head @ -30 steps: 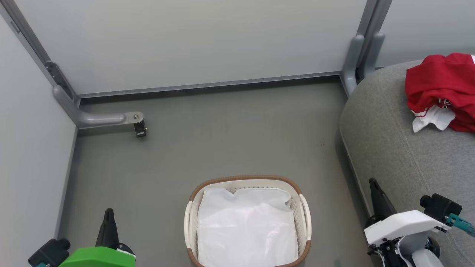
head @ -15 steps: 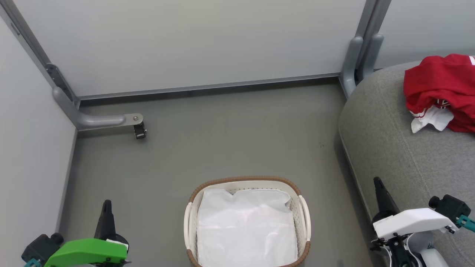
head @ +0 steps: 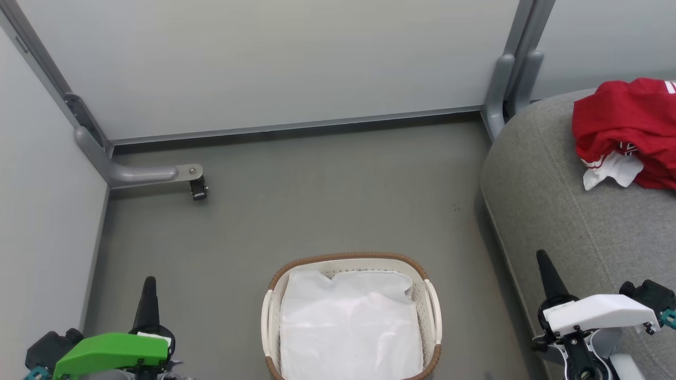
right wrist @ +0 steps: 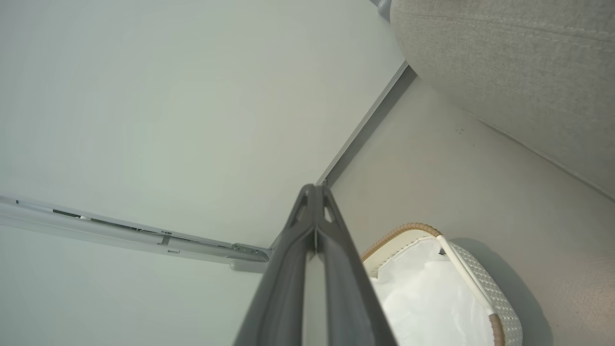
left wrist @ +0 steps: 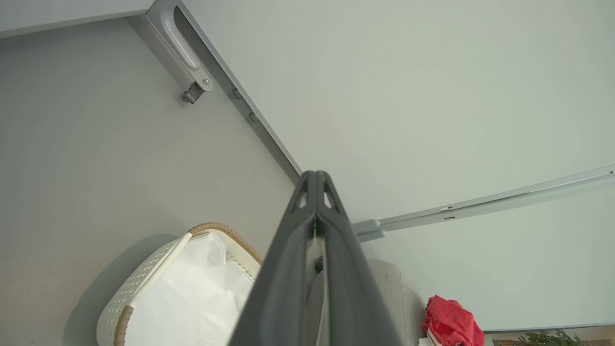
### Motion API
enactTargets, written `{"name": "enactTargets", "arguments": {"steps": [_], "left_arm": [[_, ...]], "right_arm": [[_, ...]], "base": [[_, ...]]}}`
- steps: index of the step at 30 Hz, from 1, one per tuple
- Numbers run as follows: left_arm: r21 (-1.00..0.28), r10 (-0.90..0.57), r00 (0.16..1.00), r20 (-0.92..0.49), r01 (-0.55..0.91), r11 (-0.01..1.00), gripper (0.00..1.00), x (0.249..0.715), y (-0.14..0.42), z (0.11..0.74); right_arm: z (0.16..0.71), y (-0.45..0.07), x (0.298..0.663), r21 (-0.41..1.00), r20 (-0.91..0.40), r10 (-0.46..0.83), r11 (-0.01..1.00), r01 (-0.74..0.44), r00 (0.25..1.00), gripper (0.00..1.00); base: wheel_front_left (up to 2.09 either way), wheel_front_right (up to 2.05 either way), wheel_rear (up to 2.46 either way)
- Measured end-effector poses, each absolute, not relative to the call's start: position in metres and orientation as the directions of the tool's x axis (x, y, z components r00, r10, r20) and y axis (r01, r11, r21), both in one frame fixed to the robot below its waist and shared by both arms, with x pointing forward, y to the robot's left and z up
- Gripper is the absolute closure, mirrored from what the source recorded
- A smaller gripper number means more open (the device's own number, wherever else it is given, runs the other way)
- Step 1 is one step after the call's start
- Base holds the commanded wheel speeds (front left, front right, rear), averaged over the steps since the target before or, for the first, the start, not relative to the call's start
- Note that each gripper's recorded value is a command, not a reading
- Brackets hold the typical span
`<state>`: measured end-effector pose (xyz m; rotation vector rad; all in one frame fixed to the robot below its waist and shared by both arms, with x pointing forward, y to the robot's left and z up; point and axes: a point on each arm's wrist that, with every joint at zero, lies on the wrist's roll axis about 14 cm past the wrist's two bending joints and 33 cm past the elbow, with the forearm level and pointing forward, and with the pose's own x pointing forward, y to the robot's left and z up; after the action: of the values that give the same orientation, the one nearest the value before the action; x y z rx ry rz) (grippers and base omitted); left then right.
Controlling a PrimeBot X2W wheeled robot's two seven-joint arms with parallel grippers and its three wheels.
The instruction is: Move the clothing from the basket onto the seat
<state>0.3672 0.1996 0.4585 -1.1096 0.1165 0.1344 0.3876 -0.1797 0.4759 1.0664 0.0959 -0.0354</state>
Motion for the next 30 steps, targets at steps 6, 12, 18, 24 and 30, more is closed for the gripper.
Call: {"name": "enactTargets", "arguments": {"steps": [6, 12, 18, 24, 30], "left_arm": [[-0.908, 0.043, 0.987, -0.154, -0.159, 0.387, 1.00, 0.369, 0.199, 0.461], [-0.929, 0.037, 0.989, -0.141, -0.145, 0.340, 1.00, 0.372, 0.199, 0.466], [-0.948, 0.032, 0.991, -0.128, -0.131, 0.291, 1.00, 0.374, 0.199, 0.470], [-0.962, 0.027, 0.993, -0.117, -0.120, 0.247, 1.00, 0.375, 0.200, 0.473], [-0.974, 0.023, 0.995, -0.099, -0.101, 0.203, 1.00, 0.379, 0.200, 0.479]], "right_arm": [[0.478, -0.183, 0.388, 0.901, -0.091, 0.012, 0.428, 0.077, 0.996, 1.00], [0.480, -0.185, 0.388, 0.924, -0.087, 0.010, 0.375, 0.077, 0.996, 1.00], [0.483, -0.187, 0.388, 0.943, -0.081, 0.009, 0.324, 0.073, 0.997, 1.00], [0.485, -0.188, 0.388, 0.959, -0.074, 0.008, 0.276, 0.069, 0.997, 1.00], [0.488, -0.190, 0.387, 0.972, -0.066, 0.006, 0.226, 0.063, 0.998, 1.00]], "base": [[0.00, 0.00, 0.00], [0.00, 0.00, 0.00], [0.00, 0.00, 0.00], [0.00, 0.00, 0.00], [0.00, 0.00, 0.00]]}}
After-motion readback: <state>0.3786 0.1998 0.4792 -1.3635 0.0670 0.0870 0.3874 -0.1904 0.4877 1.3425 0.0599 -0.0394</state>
